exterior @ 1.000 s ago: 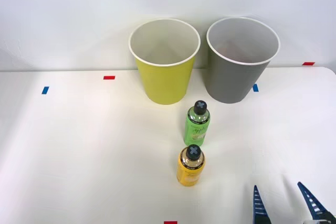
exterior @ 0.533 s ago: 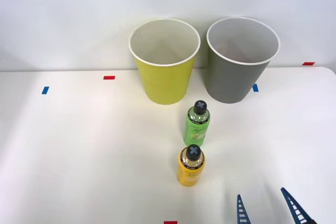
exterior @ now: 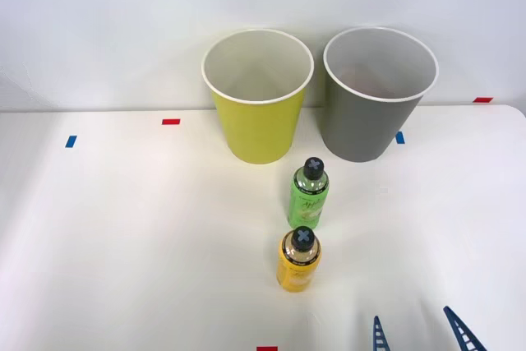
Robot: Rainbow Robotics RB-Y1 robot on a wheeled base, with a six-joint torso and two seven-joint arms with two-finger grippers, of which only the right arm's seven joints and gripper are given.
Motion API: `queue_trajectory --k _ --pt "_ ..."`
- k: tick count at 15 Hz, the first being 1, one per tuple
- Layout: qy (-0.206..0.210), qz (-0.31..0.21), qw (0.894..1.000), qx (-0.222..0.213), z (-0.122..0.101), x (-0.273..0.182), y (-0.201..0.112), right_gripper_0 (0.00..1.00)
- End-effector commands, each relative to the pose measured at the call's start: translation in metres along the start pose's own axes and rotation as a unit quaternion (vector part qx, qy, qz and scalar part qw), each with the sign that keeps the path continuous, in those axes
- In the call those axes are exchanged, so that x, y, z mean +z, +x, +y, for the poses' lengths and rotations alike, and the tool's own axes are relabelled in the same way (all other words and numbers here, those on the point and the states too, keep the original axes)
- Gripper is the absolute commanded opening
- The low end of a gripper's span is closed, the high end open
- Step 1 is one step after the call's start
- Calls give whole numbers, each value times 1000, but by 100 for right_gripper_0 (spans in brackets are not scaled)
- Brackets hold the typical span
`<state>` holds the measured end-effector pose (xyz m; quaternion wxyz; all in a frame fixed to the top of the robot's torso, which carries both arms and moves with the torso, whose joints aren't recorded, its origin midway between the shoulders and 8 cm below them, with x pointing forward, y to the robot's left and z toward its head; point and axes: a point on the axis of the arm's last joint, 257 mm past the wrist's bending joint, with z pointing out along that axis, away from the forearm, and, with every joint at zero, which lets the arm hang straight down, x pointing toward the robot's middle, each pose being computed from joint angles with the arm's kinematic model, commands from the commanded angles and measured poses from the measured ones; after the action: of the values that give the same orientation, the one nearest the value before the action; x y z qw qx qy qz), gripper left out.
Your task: Put cans in the gray bin, plastic bottles in the light green bin
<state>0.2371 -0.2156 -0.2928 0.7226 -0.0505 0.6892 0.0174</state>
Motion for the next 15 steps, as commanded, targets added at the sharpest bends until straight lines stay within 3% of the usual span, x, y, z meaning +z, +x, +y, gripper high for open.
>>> queue_trajectory --k 1,15 --pt "2 2 1000 1 -1 -2 1 100" --pt "2 2 1000 1 -1 -2 1 100"
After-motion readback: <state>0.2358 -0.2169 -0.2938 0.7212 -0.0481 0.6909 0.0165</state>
